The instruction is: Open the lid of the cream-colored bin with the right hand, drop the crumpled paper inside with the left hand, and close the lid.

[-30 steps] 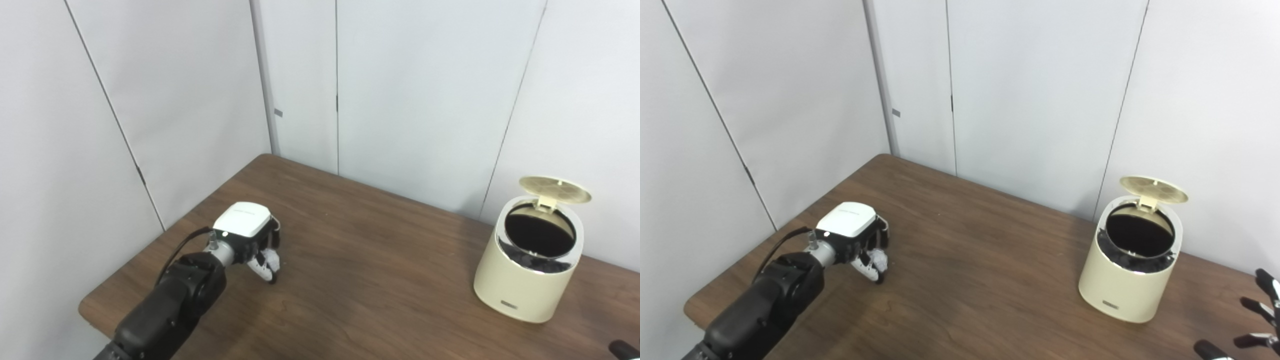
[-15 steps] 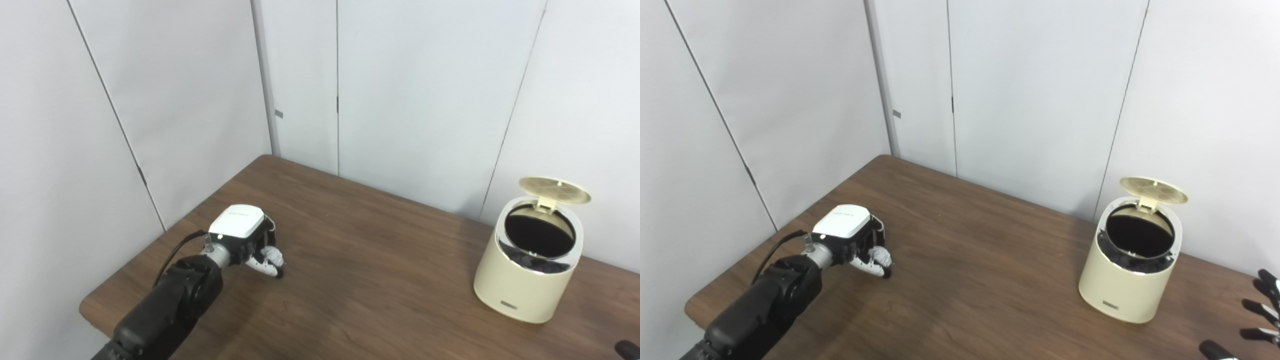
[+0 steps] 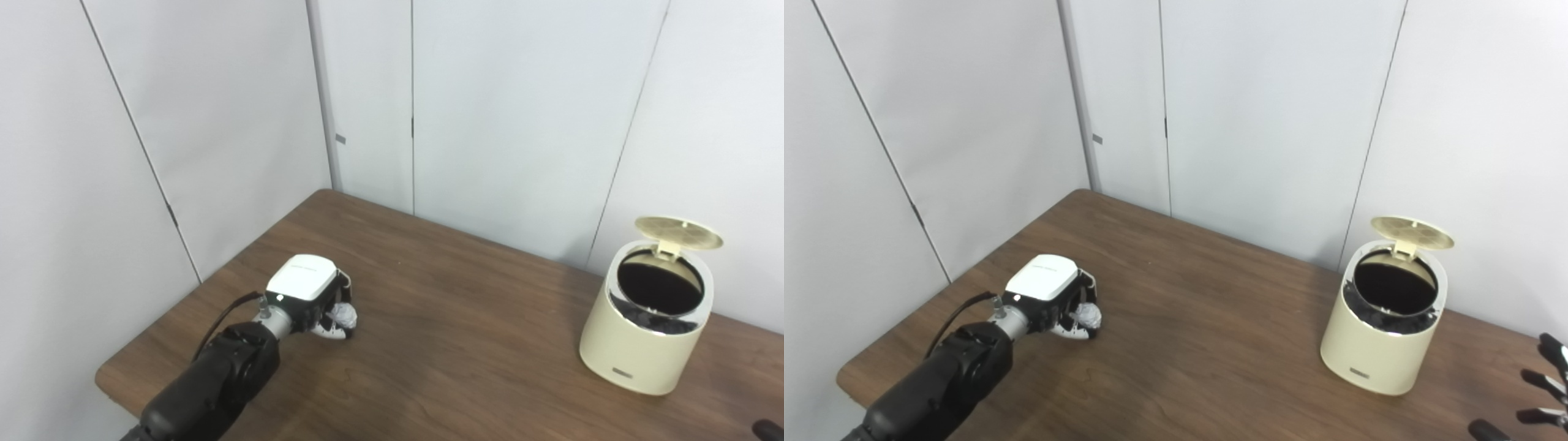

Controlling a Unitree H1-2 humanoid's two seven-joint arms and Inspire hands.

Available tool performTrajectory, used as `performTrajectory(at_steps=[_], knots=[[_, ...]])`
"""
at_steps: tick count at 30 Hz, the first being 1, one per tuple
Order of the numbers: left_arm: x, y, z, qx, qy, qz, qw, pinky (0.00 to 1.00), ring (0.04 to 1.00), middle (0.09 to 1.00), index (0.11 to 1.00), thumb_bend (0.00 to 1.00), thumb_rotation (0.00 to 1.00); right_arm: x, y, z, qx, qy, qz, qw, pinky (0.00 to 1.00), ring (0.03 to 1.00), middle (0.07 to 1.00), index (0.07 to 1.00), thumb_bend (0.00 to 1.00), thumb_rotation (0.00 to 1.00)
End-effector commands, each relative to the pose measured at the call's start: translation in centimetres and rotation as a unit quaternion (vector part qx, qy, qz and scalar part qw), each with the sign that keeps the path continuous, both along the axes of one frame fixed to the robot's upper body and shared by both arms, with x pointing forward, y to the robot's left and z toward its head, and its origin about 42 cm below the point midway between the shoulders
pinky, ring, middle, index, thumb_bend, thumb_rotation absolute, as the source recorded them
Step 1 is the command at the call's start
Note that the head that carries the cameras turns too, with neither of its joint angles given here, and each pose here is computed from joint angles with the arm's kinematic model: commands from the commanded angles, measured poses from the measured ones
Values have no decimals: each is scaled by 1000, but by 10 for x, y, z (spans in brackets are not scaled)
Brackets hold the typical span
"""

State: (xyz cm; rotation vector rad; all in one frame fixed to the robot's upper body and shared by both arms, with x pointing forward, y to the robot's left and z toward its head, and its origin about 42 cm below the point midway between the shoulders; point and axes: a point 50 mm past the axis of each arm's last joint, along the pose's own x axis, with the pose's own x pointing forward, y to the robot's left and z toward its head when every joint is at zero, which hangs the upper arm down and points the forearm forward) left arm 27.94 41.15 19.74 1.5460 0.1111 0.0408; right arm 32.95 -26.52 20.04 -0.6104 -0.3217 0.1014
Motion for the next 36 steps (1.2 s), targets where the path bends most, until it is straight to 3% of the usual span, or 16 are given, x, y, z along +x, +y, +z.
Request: performTrajectory(at_steps=[1,4,8,9,13,19,22,23,25,29,31,32,36], knots=[[0,-5,17,18,-29,-13,999,350,326,407,493,519,0,4,-3,18,-3,-38,4,999,598,830,940,949,846,651],[-1,-14,34,19,-64,-22,997,332,290,465,485,525,0,3,-1,19,-1,-36,1,999,592,829,929,940,855,646],[-4,-27,52,17,-97,-32,995,356,308,474,485,525,0,3,1,19,-2,-33,2,999,567,832,939,941,854,640],[-4,-31,57,18,-107,-37,993,351,311,426,494,521,0,3,1,19,-3,-33,3,999,574,834,944,945,848,635],[-4,-47,76,17,-154,-64,986,354,313,394,502,517,0,5,2,19,-5,-31,0,1000,585,838,947,952,836,629],[4,-76,106,27,-248,-114,962,304,272,468,484,525,0,8,5,15,-1,-29,-1,1000,583,845,952,956,816,579],[12,-94,119,24,-282,-139,949,339,292,472,483,525,0,9,8,14,2,-33,3,999,653,854,952,960,790,534],[15,-102,124,20,-292,-149,945,355,304,435,497,520,0,9,10,14,3,-33,3,999,689,860,949,958,777,499],[21,-114,131,13,-306,-168,937,368,306,401,506,516,0,9,15,15,7,-32,3,999,727,863,947,955,765,454],[37,-137,138,-16,-326,-200,924,314,274,468,484,523,0,9,20,20,8,-42,5,999,731,851,946,943,768,335],[45,-147,140,-33,-330,-206,921,308,283,471,483,524,0,11,21,20,9,-49,8,999,724,845,939,932,773,276],[49,-153,140,-40,-334,-211,918,332,335,460,506,512,0,11,21,20,9,-51,10,999,712,840,932,923,780,251],[66,-177,141,-70,-356,-234,902,355,380,466,528,500,0,12,21,18,6,-54,13,998,685,827,916,905,802,265]])
